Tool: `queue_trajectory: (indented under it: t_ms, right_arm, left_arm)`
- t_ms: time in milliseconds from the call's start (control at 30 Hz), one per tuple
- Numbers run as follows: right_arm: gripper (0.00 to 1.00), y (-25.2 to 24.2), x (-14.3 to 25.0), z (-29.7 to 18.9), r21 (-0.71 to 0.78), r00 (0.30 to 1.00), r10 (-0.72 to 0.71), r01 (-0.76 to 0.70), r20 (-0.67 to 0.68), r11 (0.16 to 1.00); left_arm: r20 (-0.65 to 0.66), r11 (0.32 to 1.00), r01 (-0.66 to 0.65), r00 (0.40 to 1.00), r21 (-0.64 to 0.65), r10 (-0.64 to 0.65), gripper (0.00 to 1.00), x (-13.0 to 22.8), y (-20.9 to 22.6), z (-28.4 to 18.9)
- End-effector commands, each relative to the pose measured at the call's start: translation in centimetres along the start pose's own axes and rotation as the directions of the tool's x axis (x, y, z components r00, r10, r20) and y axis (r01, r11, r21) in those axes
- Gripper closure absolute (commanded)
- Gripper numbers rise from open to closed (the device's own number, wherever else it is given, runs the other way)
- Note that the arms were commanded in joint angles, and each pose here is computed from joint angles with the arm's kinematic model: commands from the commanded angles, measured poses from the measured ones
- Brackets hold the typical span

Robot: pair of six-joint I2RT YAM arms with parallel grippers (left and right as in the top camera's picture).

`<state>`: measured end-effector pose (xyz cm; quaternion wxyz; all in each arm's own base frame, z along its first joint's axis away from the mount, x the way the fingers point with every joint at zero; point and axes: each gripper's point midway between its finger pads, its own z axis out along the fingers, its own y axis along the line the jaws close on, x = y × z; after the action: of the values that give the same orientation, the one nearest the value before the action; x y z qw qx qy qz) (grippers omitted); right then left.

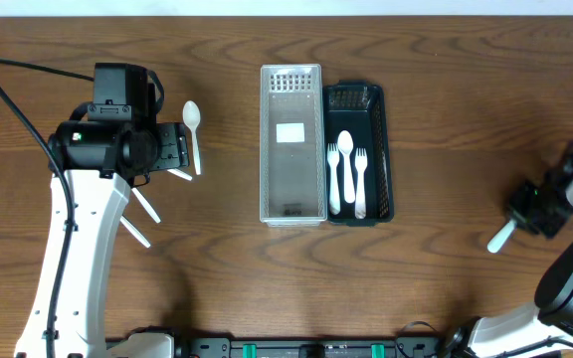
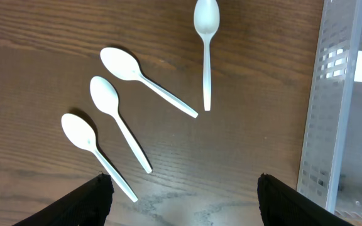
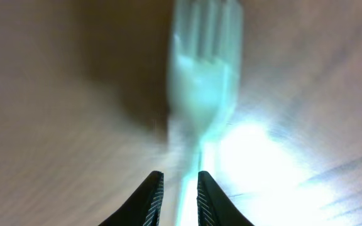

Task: Pack container
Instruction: 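Grasp the last white fork at the right edge with the right gripper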

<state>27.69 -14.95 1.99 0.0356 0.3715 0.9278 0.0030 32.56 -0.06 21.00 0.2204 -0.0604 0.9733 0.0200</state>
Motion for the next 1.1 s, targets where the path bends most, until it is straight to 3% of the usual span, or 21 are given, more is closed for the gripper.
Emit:
queue_trajectory:
  t_ms: [0,33,67,200,333,433,533,667,733,1067]
  right_arm:
    - [0.84,5.2,-3.4,-6.8,-0.085,0.976,-0.081,0.100,0.203,0.991]
    - [0.98,6.8,-3.8,-8.7,-0.100,0.962,-0.111,0.139,0.249,0.985]
    - [0.99,8.1,-3.9,-10.2,-0.114,0.948,-0.134,0.173,0.288,0.978]
    - [0.98,14.3,-3.6,-16.1,-0.163,0.870,-0.223,0.321,0.439,0.933]
    - [0.85,17.3,-2.4,-17.5,-0.120,0.823,-0.288,0.391,0.490,0.912]
    - [0.74,15.9,-2.3,-16.3,-0.056,0.847,-0.265,0.326,0.461,0.944]
    - [0.71,13.6,-2.1,-14.6,-0.004,0.881,-0.258,0.283,0.396,0.959]
    - [0.46,10.3,-1.6,-12.2,0.021,0.940,-0.163,0.164,0.299,0.986]
    - [0.38,8.4,-1.3,-10.8,0.031,0.961,-0.090,0.085,0.261,0.996]
    - [0.33,1.7,0.4,-2.3,0.057,0.985,0.063,-0.073,0.163,0.996]
  left_arm:
    - [0.021,1.000,0.006,1.000,-0.010,-0.006,0.24,-0.5,0.3,-0.6]
    - [0.020,1.000,0.006,1.000,-0.010,-0.006,0.24,-0.5,0.3,-0.6]
    - [0.020,1.000,0.006,1.000,-0.010,-0.006,0.24,-0.5,0.3,-0.6]
    - [0.020,1.000,0.006,1.000,-0.010,-0.006,0.24,-0.5,0.3,-0.6]
    - [0.020,1.000,0.006,1.000,-0.010,-0.006,0.24,-0.5,0.3,-0.6]
    - [0.020,1.000,0.006,1.000,-0.010,-0.006,0.24,-0.5,0.3,-0.6]
    - [0.020,1.000,0.006,1.000,-0.010,-0.006,0.24,-0.5,0.3,-0.6]
    - [0.020,1.000,0.006,1.000,-0.010,-0.006,0.24,-0.5,0.3,-0.6]
    - [0.020,1.000,0.006,1.000,-0.010,-0.006,0.24,-0.5,0.3,-0.6]
    - [0.020,1.000,0.006,1.000,-0.010,-0.006,0.24,-0.5,0.3,-0.6]
